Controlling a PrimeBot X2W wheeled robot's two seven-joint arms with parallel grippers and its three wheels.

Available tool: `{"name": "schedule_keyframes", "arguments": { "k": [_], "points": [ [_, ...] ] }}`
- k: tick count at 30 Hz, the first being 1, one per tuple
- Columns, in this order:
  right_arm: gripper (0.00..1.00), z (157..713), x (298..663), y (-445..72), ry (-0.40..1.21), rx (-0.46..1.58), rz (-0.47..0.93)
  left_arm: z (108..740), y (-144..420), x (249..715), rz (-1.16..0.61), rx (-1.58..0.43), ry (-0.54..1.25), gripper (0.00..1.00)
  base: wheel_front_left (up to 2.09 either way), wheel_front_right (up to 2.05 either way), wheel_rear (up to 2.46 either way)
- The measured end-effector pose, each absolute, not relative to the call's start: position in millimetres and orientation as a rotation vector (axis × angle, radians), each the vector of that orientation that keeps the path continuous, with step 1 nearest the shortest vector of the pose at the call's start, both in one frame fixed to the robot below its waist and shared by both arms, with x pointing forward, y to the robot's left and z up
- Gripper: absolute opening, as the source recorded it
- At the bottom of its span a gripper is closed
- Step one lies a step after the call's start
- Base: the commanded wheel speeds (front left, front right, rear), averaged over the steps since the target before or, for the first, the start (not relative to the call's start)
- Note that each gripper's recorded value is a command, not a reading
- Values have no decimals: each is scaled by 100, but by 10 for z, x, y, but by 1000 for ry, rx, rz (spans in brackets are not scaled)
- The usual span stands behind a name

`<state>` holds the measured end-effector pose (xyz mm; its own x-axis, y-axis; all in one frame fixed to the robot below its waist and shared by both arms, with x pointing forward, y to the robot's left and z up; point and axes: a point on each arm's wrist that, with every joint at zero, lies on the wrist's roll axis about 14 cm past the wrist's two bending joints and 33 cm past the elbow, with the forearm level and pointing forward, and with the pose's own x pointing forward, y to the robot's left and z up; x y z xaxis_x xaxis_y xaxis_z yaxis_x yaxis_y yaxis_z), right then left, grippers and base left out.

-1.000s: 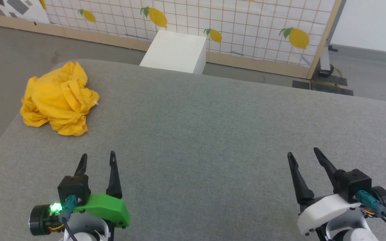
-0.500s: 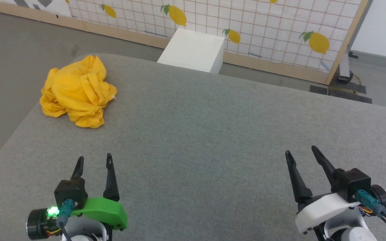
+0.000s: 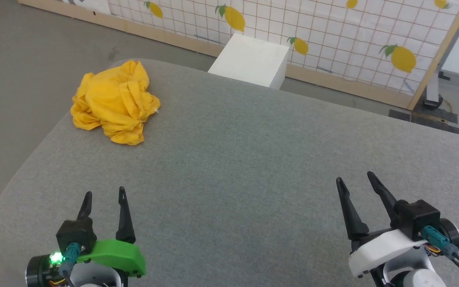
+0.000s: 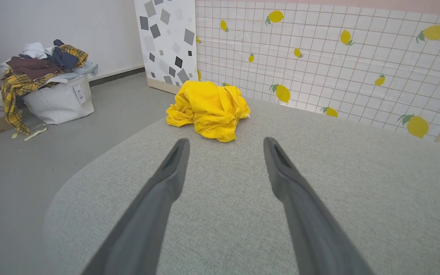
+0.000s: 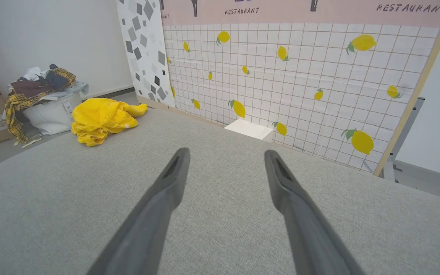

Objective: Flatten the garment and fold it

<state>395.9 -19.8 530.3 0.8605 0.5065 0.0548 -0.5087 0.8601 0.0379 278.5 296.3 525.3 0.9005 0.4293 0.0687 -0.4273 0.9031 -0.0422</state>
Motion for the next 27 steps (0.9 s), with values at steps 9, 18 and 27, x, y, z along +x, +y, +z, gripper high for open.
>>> {"name": "schedule_keyframes", "arguments": {
  "k": [9,18,27],
  "points": [
    [100,5299,3960,-31,-43,63,579,5255,3079,2635,507,-26,-88,100,0,0,0],
    [100,5335,3952,164,-55,78,633,5209,3210,2450,567,-43,-89,100,0,0,0],
    [100,5367,3923,343,-65,96,683,5183,3328,2286,618,-42,-96,100,0,0,0]
  ]
}}
